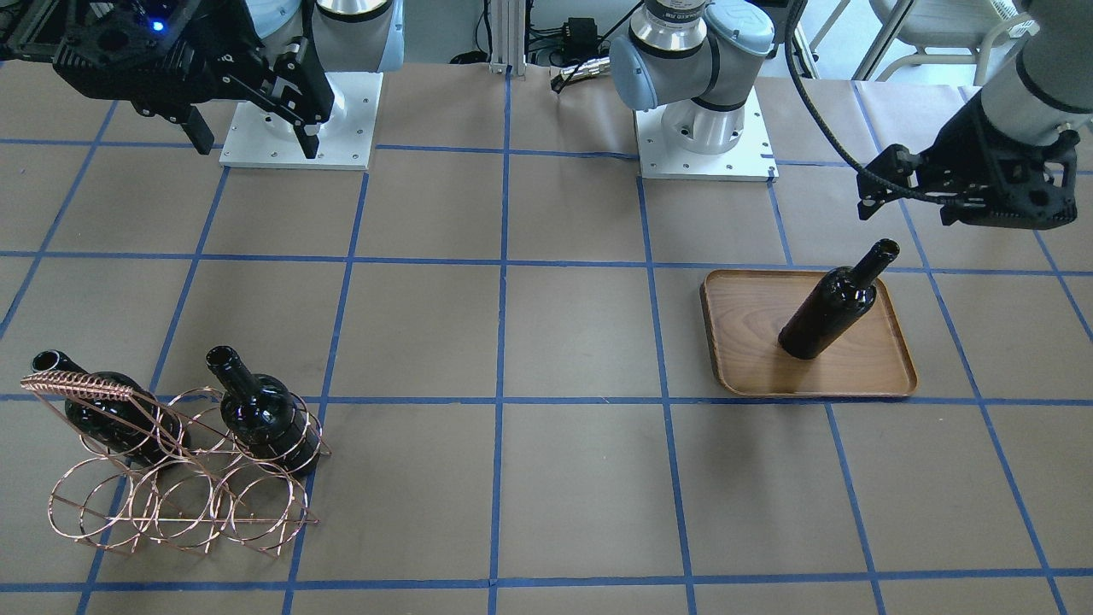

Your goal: Take wine from basket and place on tray

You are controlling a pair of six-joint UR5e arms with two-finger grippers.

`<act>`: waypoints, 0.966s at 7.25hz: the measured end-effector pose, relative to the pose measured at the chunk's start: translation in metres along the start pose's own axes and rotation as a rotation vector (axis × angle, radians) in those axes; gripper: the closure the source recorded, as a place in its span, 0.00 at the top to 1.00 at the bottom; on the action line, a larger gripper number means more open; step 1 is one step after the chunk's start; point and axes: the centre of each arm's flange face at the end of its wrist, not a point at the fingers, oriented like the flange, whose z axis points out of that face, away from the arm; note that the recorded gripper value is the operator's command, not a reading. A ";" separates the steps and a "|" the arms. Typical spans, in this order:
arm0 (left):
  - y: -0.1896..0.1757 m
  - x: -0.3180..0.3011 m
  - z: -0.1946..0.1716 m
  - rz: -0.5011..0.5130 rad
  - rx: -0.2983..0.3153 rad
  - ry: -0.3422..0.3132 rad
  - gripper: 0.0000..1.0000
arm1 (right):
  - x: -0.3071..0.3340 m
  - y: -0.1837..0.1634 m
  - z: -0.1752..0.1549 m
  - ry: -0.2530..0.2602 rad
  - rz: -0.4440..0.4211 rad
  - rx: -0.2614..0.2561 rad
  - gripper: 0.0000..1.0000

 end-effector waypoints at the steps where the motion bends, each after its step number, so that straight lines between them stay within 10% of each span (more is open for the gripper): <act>1: 0.001 0.029 -0.022 -0.031 0.025 -0.012 1.00 | 0.000 0.000 0.000 0.001 0.000 -0.001 1.00; 7: 0.019 0.186 -0.055 0.008 0.158 -0.001 1.00 | 0.000 0.000 0.002 -0.003 0.001 -0.003 1.00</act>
